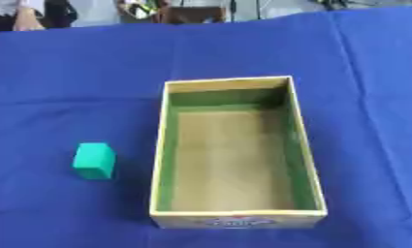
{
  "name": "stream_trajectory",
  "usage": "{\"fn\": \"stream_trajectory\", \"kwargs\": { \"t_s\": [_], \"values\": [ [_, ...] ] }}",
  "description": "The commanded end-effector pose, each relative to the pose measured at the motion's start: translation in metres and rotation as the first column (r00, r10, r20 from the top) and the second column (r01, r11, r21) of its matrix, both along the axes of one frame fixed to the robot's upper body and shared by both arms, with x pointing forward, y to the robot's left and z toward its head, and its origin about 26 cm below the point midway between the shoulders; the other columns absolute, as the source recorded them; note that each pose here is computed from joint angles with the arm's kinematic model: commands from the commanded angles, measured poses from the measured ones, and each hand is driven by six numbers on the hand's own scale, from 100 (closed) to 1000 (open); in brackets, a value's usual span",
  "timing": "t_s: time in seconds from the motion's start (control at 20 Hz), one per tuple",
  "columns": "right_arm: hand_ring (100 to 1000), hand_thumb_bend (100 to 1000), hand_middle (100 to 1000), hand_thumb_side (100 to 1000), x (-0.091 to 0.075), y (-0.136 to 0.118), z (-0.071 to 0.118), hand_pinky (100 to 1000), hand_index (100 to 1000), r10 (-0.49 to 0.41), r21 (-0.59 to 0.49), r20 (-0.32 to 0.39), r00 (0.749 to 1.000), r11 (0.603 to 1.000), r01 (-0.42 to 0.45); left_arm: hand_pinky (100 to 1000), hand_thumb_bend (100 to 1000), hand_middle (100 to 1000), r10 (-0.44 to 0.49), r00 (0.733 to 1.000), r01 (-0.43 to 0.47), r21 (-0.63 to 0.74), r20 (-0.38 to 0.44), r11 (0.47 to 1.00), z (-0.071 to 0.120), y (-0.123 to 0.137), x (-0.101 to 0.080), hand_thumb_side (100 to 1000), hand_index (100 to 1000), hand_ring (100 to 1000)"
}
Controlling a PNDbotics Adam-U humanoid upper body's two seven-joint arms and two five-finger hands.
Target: Pick up objects on the table and place them in the box.
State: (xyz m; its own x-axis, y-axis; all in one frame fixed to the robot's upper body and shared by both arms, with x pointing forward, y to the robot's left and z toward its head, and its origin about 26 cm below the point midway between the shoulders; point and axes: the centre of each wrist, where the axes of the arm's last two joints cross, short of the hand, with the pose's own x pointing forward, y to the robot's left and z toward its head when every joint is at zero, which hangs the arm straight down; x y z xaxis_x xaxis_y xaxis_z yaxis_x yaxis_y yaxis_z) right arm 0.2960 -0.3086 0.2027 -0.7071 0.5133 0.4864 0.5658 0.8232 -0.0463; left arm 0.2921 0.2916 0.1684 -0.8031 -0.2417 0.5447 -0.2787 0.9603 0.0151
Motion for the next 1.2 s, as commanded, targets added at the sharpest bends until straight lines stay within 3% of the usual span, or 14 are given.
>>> {"fn": "stream_trajectory", "kwargs": {
  "t_s": [0.05, 0.45, 0.65, 0.75, 0.9, 1.1, 1.2],
  "values": [
    [824, 100, 631, 775, -0.002, 0.001, 0.007, 721, 768, 0.009, -0.015, 0.026, 1.000, 1.000, -0.009, 310, 100, 488, 0.005, 1.000, -0.005, 0.015, 0.023, 1.000, 0.006, 0.001, -0.002, 1000, 710, 438],
    [823, 100, 631, 777, -0.002, 0.001, 0.007, 721, 768, 0.010, -0.020, 0.024, 1.000, 1.000, -0.010, 292, 100, 500, 0.010, 1.000, -0.011, 0.046, 0.022, 0.999, 0.010, 0.005, -0.002, 1000, 717, 443],
    [824, 100, 630, 777, -0.002, 0.000, 0.007, 721, 768, 0.010, -0.023, 0.017, 1.000, 1.000, -0.010, 279, 100, 566, 0.106, 0.994, -0.102, 0.250, -0.003, 0.963, 0.033, 0.026, -0.003, 1000, 775, 475],
    [824, 100, 630, 773, -0.002, 0.000, 0.006, 721, 768, 0.012, -0.025, 0.015, 1.000, 1.000, -0.012, 296, 100, 613, 0.208, 0.977, -0.172, 0.439, -0.037, 0.882, 0.053, 0.037, -0.003, 1000, 829, 510],
    [824, 100, 630, 778, -0.002, 0.001, 0.007, 721, 768, 0.015, -0.028, 0.014, 1.000, 0.999, -0.015, 340, 100, 674, 0.345, 0.937, -0.207, 0.719, -0.048, 0.663, 0.080, 0.044, -0.004, 1000, 884, 569],
    [825, 100, 630, 778, -0.002, 0.002, 0.007, 722, 769, 0.024, -0.035, 0.010, 1.000, 0.999, -0.023, 399, 124, 740, 0.431, 0.901, -0.104, 0.944, -0.044, 0.314, 0.100, 0.044, 0.001, 1000, 933, 636],
    [826, 100, 630, 777, -0.002, 0.002, 0.007, 722, 769, 0.027, -0.038, 0.008, 1.000, 0.999, -0.026, 425, 197, 754, 0.436, 0.898, -0.028, 0.979, -0.064, 0.203, 0.105, 0.044, 0.007, 1000, 942, 660]
  ]
}}
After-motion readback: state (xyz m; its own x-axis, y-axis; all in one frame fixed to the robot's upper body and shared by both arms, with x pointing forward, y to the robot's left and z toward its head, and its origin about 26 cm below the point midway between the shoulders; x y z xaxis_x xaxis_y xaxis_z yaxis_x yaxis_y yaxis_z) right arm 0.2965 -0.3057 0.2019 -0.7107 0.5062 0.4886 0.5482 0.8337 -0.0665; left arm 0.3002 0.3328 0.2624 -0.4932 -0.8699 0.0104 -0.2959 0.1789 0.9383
